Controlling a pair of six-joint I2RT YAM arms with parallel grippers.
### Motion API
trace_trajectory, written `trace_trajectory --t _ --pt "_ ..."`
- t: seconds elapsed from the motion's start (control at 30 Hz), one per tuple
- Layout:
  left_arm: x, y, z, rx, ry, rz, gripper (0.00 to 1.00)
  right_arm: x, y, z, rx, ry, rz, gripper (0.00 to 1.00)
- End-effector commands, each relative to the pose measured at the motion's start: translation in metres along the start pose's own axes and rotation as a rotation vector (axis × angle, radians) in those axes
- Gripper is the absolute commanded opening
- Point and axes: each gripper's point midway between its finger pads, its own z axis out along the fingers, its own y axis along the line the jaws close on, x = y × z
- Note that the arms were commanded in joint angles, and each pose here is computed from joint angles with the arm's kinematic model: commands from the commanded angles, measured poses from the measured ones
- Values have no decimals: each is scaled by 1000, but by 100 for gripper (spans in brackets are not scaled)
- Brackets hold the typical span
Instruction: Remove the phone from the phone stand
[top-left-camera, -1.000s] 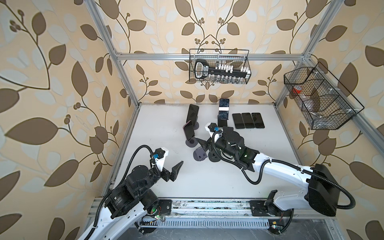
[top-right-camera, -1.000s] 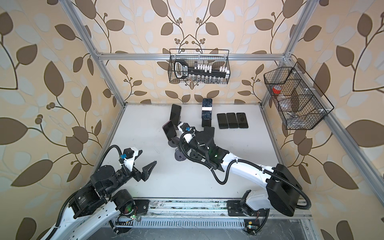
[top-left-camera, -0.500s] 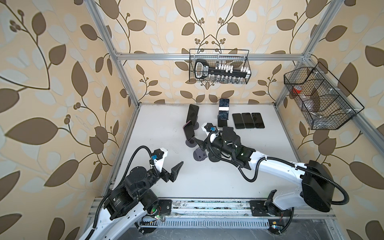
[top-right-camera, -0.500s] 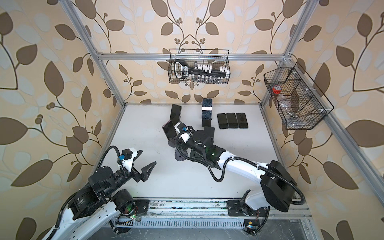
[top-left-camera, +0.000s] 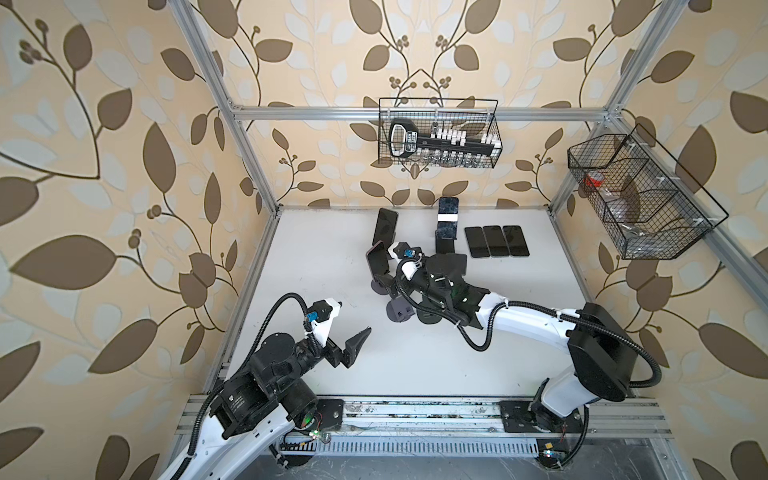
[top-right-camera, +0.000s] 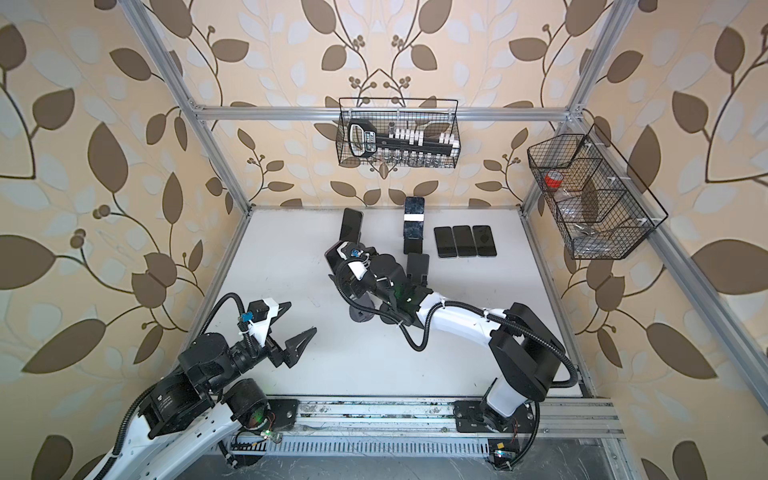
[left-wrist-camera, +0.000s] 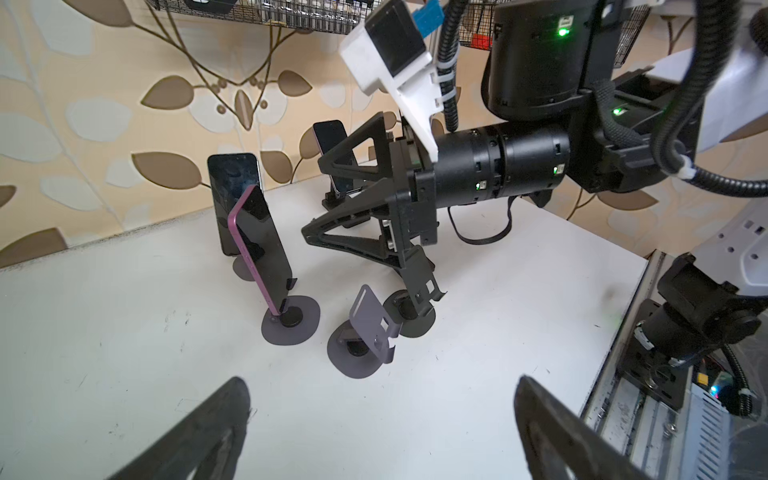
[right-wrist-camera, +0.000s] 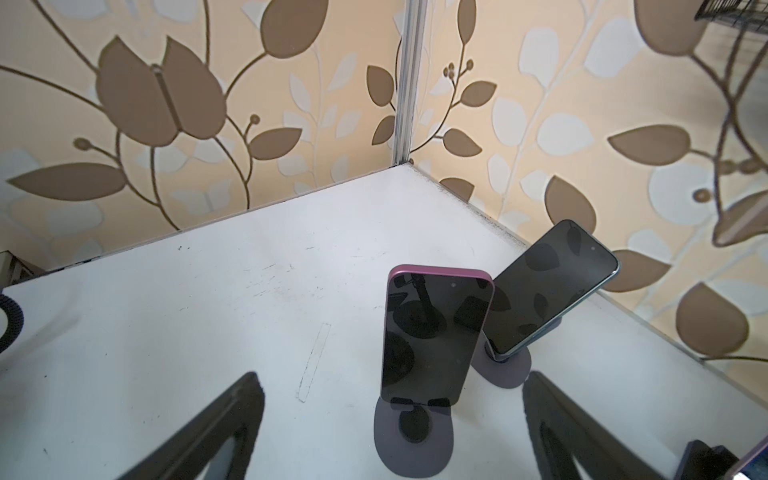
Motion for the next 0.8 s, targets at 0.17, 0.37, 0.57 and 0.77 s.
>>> trace_trajectory --t 0.17,0.37,0.57,0.77 --pt "-14 0 -5 -2 -61 18 99 -11 -9 25 46 -41 2 100" --pt "-15 6 -7 -35 -75 17 99 -4 -16 39 76 -38 -3 100" --pt "-12 15 -7 -87 -56 14 99 0 -24 43 97 -44 1 100" --pt "-9 20 -6 -118 -35 16 99 7 -23 52 86 -37 1 100"
